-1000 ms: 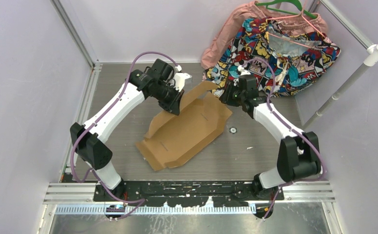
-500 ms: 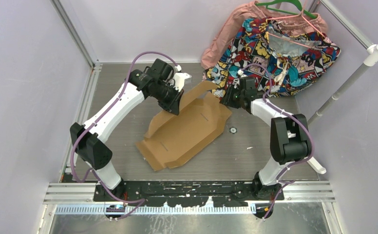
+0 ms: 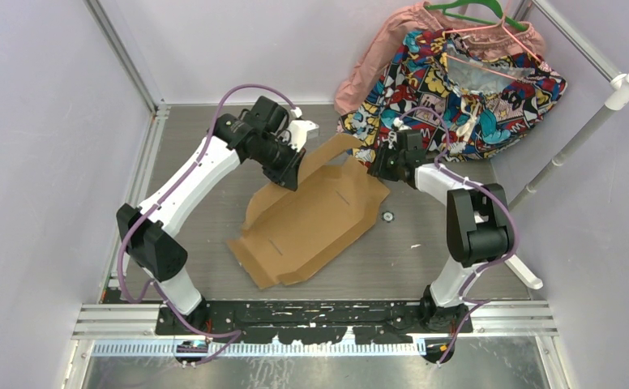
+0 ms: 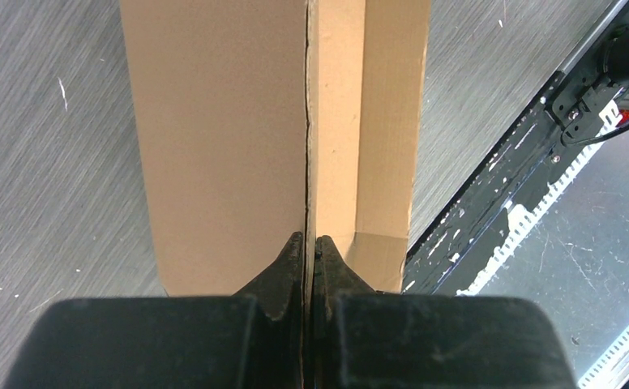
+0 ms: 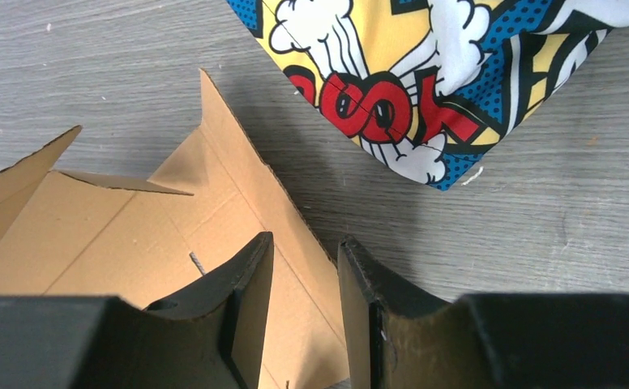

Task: Fold the paper box
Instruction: Fold the paper box at the center of the board.

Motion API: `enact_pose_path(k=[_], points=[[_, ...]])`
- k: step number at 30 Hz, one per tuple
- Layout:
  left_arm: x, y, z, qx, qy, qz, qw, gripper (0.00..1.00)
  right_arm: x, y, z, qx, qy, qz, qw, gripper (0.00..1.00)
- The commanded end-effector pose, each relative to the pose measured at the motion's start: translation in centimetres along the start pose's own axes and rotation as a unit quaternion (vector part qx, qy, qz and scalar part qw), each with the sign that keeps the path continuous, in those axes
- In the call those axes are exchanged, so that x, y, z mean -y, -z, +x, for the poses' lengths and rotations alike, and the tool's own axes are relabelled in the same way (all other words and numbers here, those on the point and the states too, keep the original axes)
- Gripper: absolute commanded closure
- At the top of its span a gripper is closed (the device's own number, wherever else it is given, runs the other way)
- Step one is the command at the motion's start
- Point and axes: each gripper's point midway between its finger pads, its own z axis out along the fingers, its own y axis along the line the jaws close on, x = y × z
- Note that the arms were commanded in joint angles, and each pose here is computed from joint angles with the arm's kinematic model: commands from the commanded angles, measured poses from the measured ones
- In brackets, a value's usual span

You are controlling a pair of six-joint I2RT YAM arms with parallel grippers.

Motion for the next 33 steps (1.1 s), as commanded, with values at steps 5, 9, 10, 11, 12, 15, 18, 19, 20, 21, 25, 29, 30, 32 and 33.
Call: enact_pose_path(k=[5,9,10,11,12,15,18,19,20,21,25,29,30,32,33], points=[[0.6,0.6,-0.8,0.011,0.0,0.018,1.0,0.99,0.4,-0.8,-0.7,0.011,0.013,0.004,1.0,0.59],[0.6,0.4,-0.8,0.011,0.001,0.019,1.0,0.99,0.5,-1.0,-0.3,0.004,0.011,0.003,1.0,0.59],[0.6,0.5,-0.9,0.012,0.001,0.019,1.0,0.99,0.5,-1.0,-0.2,0.003,0.012,0.002,1.0,0.6],[0.7,0.5,-0.9,0.013,0.0,0.019,1.0,0.99,0.5,-1.0,-0.1,0.001,0.011,0.002,1.0,0.6],[0.6,0.4,-0.9,0.012,0.001,0.02,1.0,0.99,0.5,-1.1,-0.1,0.001,0.011,0.002,1.0,0.61],[0.7,0.5,-0.9,0.014,0.001,0.019,1.0,0.99,0.6,-1.1,0.1,-0.003,0.012,0.005,1.0,0.61],[0.7,0.5,-1.0,0.014,0.0,0.019,1.0,0.99,0.9,-1.1,0.1,-0.002,0.012,0.013,1.0,0.59],[0.7,0.5,-1.0,0.014,0.0,0.019,1.0,0.99,1.0,-1.0,0.1,-0.002,0.013,0.015,1.0,0.58],[0.7,0.5,-1.0,0.015,0.0,0.019,1.0,0.99,1.1,-1.0,0.1,-0.002,0.014,0.017,1.0,0.58],[0.7,0.6,-1.0,0.015,0.0,0.018,1.0,0.99,1.1,-1.0,0.1,-0.002,0.013,0.017,1.0,0.57],[0.6,0.5,-0.9,0.014,0.001,0.016,1.0,0.99,1.2,-1.0,0.2,-0.004,0.013,0.02,1.0,0.56],[0.6,0.6,-1.0,0.016,0.0,0.015,1.0,0.99,1.1,-1.1,0.5,-0.01,0.013,0.017,1.0,0.56],[0.5,0.6,-1.0,0.016,0.001,0.014,1.0,0.99,1.1,-1.1,0.5,-0.012,0.012,0.016,1.0,0.56],[0.4,0.8,-1.2,0.019,-0.001,0.009,1.0,0.99,1.1,-1.1,0.6,-0.014,0.011,0.016,1.0,0.56],[0.4,0.9,-1.3,0.023,-0.002,0.005,1.0,0.99,1.1,-1.1,0.7,-0.014,0.009,0.016,1.0,0.56]])
